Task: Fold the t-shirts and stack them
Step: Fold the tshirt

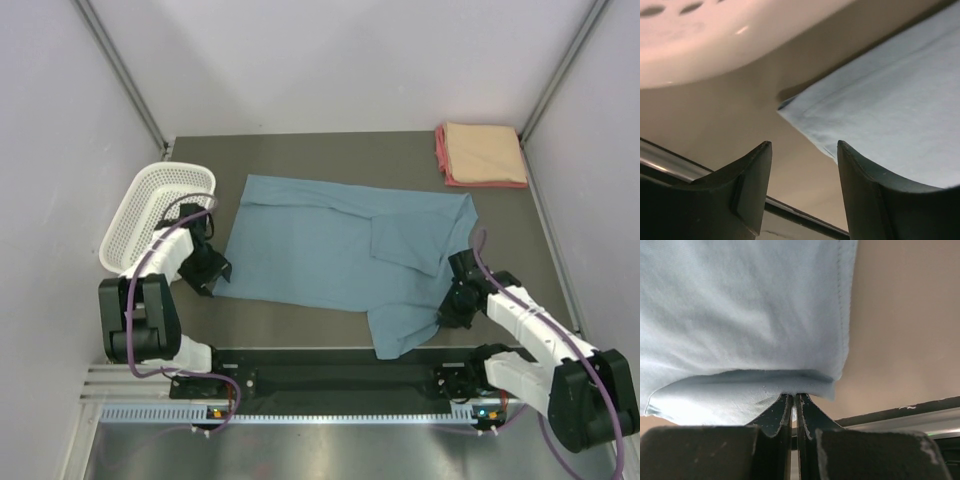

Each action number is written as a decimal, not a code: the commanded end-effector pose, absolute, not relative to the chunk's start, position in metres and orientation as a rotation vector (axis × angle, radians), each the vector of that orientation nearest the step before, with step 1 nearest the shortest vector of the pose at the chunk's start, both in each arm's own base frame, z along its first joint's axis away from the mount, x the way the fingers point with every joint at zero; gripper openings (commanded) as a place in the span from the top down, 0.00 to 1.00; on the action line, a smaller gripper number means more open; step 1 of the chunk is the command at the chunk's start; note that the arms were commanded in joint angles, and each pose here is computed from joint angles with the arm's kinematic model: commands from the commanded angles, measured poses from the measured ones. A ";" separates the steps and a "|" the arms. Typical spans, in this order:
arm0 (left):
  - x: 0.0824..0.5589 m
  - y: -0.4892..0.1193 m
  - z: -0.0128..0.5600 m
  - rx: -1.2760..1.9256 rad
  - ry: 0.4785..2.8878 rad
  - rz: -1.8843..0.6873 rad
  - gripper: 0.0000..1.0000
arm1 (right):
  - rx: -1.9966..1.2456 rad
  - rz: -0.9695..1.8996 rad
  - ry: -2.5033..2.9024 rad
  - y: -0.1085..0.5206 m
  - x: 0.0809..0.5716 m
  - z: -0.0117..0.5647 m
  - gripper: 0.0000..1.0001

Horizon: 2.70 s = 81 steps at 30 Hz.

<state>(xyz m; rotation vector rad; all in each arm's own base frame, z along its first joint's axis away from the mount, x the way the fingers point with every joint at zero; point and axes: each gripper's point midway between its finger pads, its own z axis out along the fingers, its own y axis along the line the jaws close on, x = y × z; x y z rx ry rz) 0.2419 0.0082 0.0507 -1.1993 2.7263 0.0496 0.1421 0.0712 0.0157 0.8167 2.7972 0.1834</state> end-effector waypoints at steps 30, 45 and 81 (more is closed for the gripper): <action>0.237 0.037 0.021 -1.329 2.632 0.231 1.00 | 0.714 0.263 2.837 0.072 0.136 0.026 1.00; 0.258 0.034 0.065 -1.158 2.586 0.135 1.00 | 0.597 0.140 2.705 0.049 0.186 0.089 1.00; 0.471 0.004 0.094 -0.837 2.607 0.038 1.00 | 0.445 0.252 2.652 0.038 0.370 0.128 1.00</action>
